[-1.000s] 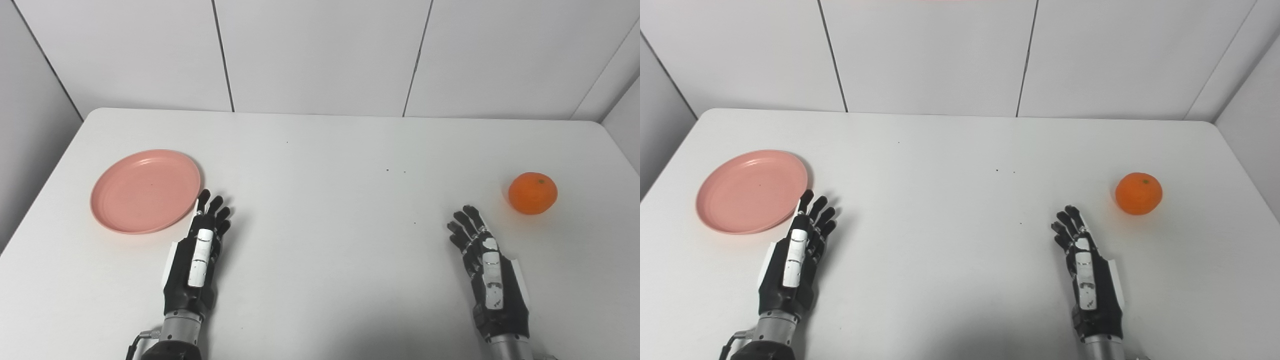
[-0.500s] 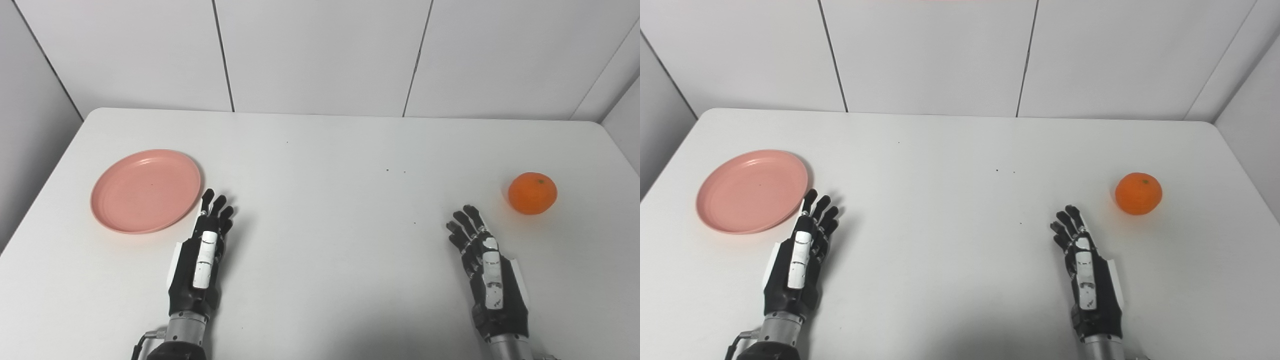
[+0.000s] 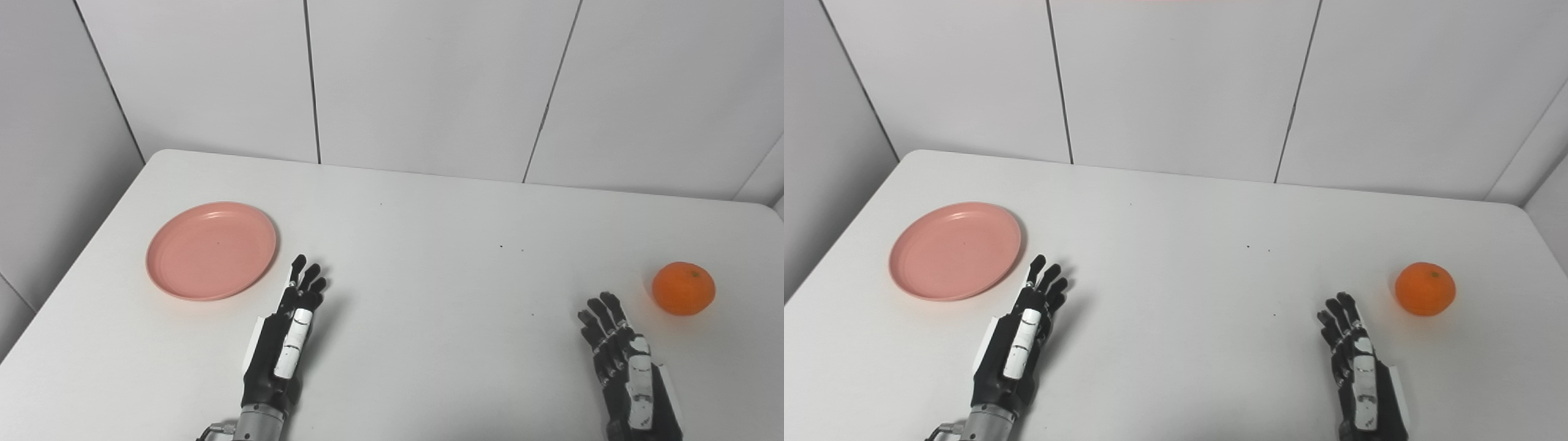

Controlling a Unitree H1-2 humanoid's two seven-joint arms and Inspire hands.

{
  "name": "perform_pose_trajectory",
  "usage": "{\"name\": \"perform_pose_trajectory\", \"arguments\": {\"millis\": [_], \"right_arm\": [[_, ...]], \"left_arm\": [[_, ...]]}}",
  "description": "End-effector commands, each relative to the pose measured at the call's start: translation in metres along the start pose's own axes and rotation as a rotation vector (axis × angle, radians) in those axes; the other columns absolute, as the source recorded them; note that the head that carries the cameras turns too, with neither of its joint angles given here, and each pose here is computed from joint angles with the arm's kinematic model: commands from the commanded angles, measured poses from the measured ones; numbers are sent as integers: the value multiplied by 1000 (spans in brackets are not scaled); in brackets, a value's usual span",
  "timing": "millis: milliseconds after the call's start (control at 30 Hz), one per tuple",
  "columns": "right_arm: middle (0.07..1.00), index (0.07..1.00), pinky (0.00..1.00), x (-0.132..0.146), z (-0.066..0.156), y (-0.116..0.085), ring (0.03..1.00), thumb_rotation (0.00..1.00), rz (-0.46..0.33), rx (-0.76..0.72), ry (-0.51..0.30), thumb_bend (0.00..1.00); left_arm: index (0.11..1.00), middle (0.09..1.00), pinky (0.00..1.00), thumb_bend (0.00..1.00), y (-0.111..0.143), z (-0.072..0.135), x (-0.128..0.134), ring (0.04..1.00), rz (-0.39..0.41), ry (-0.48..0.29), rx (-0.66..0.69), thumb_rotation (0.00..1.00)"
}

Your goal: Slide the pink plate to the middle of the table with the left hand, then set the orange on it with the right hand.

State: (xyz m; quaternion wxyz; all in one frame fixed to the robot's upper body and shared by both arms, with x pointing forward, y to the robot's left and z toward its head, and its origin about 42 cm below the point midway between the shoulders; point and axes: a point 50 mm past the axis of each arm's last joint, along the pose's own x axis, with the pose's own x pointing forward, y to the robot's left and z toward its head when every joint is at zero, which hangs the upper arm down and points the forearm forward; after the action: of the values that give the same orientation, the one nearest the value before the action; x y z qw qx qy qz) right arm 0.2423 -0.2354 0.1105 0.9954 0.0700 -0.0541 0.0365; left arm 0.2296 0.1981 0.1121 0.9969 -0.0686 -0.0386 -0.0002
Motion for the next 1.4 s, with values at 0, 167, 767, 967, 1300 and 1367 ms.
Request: {"name": "perform_pose_trajectory", "arguments": {"millis": [0, 167, 767, 967, 1300, 1367], "right_arm": [[938, 951, 977, -18, -26, -24, 923, 1000, -35, -27, 56, 822], [948, 964, 998, -17, -31, -27, 936, 1000, -33, -28, 59, 813], [969, 983, 1000, -13, -38, -31, 964, 1000, -10, -41, 72, 829], [962, 975, 1000, -13, -36, -31, 954, 1000, -2, -44, 66, 830], [955, 970, 1000, -13, -36, -27, 942, 1000, 6, -53, 69, 824], [954, 969, 1000, -13, -37, -26, 941, 1000, 9, -55, 67, 824]], "left_arm": [[981, 960, 957, 622, 8, -35, -54, 940, 78, 148, 0, 835], [976, 954, 934, 609, 7, -39, -52, 933, 77, 154, 14, 831], [939, 914, 912, 609, 5, -44, -48, 905, 63, 164, -37, 752], [866, 878, 873, 688, 6, -33, -44, 874, 52, 126, -67, 750], [771, 785, 780, 791, 13, 8, -8, 785, 18, -40, -64, 774], [773, 788, 778, 794, 16, 20, 2, 787, 6, -77, -49, 789]]}}
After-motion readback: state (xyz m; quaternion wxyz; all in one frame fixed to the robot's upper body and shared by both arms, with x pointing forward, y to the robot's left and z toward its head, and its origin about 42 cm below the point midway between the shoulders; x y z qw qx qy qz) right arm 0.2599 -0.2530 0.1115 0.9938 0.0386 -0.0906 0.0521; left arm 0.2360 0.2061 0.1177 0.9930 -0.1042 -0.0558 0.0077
